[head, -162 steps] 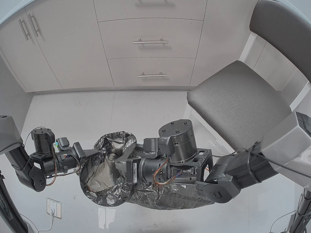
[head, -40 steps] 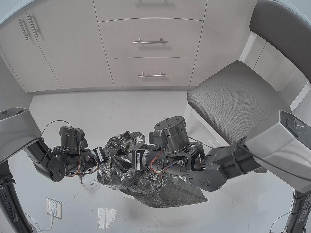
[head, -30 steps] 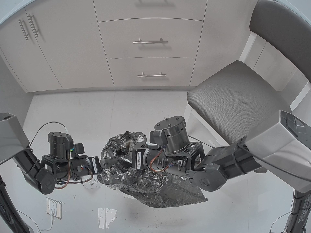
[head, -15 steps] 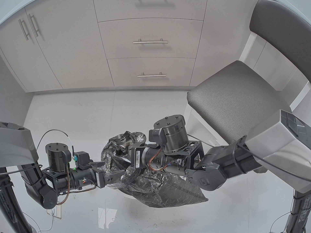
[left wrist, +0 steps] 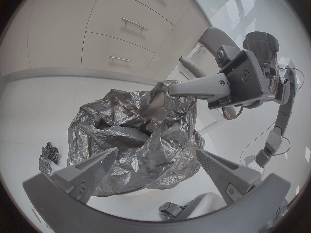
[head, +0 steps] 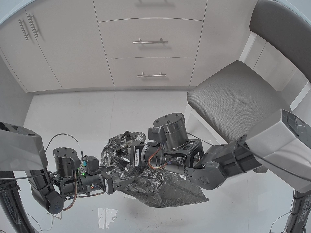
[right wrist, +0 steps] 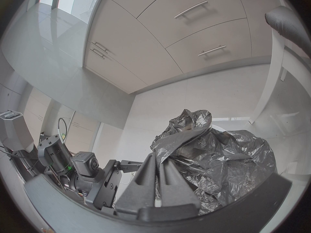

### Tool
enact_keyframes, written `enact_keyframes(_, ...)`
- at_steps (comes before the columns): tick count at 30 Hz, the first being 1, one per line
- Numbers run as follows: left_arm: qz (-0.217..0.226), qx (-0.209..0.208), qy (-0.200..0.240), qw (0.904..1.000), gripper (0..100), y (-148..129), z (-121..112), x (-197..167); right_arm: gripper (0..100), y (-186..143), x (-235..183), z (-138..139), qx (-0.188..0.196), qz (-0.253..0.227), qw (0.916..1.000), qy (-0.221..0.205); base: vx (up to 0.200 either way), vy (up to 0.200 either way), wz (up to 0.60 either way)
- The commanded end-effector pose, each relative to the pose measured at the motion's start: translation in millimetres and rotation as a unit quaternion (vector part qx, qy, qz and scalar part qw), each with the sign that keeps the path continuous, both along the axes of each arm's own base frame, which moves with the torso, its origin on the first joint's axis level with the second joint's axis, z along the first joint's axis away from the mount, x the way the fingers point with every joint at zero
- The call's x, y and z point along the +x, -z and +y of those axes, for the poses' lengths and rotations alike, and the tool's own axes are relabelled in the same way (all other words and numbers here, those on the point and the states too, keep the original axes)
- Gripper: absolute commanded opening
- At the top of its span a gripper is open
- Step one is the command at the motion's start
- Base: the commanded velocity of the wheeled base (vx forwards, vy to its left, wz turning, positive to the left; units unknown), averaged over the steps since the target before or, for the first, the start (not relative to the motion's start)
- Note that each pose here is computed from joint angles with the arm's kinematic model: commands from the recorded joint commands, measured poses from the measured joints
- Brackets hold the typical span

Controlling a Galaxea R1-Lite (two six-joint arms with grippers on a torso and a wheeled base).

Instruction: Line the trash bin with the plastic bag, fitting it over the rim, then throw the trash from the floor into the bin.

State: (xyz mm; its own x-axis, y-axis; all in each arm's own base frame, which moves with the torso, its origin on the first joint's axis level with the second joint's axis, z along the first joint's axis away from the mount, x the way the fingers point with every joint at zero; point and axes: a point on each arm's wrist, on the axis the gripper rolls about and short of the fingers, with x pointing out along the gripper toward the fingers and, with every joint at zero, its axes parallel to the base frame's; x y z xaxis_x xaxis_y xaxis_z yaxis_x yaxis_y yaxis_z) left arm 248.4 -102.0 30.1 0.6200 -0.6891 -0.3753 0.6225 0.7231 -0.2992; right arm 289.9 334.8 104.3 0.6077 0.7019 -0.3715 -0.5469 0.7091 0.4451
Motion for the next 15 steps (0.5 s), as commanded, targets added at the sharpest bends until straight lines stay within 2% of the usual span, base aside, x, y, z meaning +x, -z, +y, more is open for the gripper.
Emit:
enact_keyframes(1,0.003,-0.001,0.008,1.0,100,2.3,-5.3,0.4,0,2.0,0.3,0.6,-0.001,0.001,1.0,0.0,0.0,0.0,0.0)
enact_keyframes(6,0.01,0.001,0.019,0.9998,100,7.5,-11.9,0.1,0,6.4,0.8,1.2,-0.004,0.004,1.0,-0.001,0.0,0.0,0.0)
enact_keyframes(15,0.0,-0.002,0.018,0.9998,100,16.3,-21.8,23.0,0,1.3,0.9,1.3,0.0,-0.001,1.0,0.0,0.0,0.0,0.0)
